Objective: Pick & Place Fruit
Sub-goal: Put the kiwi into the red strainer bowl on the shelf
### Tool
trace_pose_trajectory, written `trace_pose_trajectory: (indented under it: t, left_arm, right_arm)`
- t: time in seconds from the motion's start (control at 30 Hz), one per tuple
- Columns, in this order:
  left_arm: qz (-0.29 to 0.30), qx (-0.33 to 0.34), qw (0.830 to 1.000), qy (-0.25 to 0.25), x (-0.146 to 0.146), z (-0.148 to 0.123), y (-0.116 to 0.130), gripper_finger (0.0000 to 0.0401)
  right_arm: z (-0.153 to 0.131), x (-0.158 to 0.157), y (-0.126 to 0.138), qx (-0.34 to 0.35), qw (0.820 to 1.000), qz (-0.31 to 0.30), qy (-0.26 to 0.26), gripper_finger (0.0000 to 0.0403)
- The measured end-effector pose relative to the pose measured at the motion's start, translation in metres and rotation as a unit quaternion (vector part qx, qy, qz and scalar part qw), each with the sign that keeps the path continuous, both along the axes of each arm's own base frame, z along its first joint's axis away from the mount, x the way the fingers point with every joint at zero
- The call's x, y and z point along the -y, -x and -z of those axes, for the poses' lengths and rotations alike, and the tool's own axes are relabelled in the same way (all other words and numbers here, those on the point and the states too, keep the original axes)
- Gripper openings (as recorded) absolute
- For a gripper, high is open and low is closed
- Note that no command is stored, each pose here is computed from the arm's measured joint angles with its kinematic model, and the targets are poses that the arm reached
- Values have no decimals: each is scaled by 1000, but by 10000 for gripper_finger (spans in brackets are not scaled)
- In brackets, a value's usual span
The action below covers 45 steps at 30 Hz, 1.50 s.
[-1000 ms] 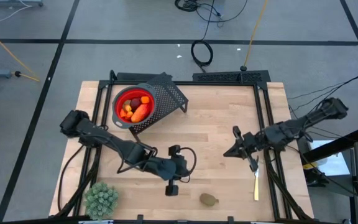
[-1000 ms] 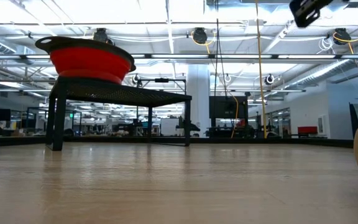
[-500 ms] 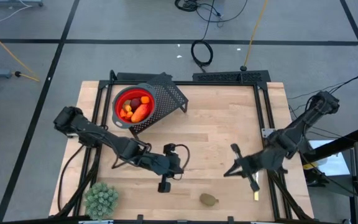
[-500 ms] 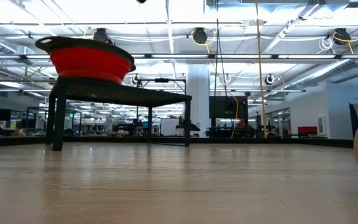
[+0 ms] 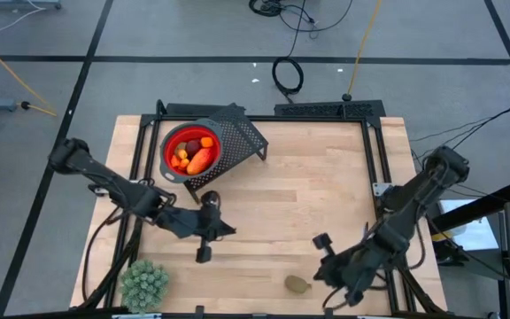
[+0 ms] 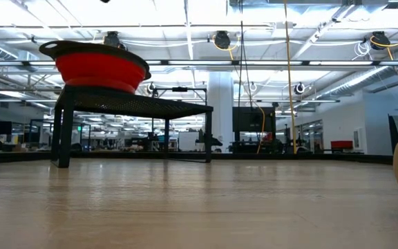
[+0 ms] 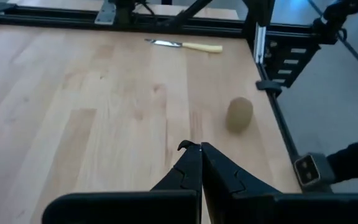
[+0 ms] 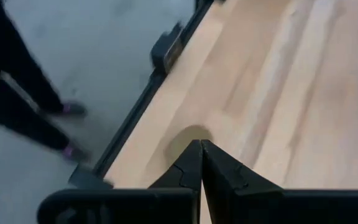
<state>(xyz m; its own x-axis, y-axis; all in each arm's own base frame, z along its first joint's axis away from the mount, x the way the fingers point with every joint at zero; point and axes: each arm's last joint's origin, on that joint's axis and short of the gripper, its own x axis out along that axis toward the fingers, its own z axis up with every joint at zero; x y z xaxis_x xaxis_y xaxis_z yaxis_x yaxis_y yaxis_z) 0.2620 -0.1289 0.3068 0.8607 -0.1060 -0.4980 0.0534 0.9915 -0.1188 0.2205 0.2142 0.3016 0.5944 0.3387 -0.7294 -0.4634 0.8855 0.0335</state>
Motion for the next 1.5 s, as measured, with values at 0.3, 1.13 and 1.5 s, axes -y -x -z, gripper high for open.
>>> trace_pose_trajectory:
  t: [0.3, 1.13, 1.5]
  left_arm:
    - [20, 0, 1000, -19, 8, -6, 23, 1]
    - [38, 11, 999, -32, 25, -10, 38, 5]
    - [38, 10, 999, -31, 25, -9, 38, 9]
  right_arm:
    - [4, -25, -23, -49, 999, -4, -3, 31]
    - [69, -20, -70, -252, 959, 83, -95, 187]
    - [64, -16, -72, -264, 950, 107, -128, 165]
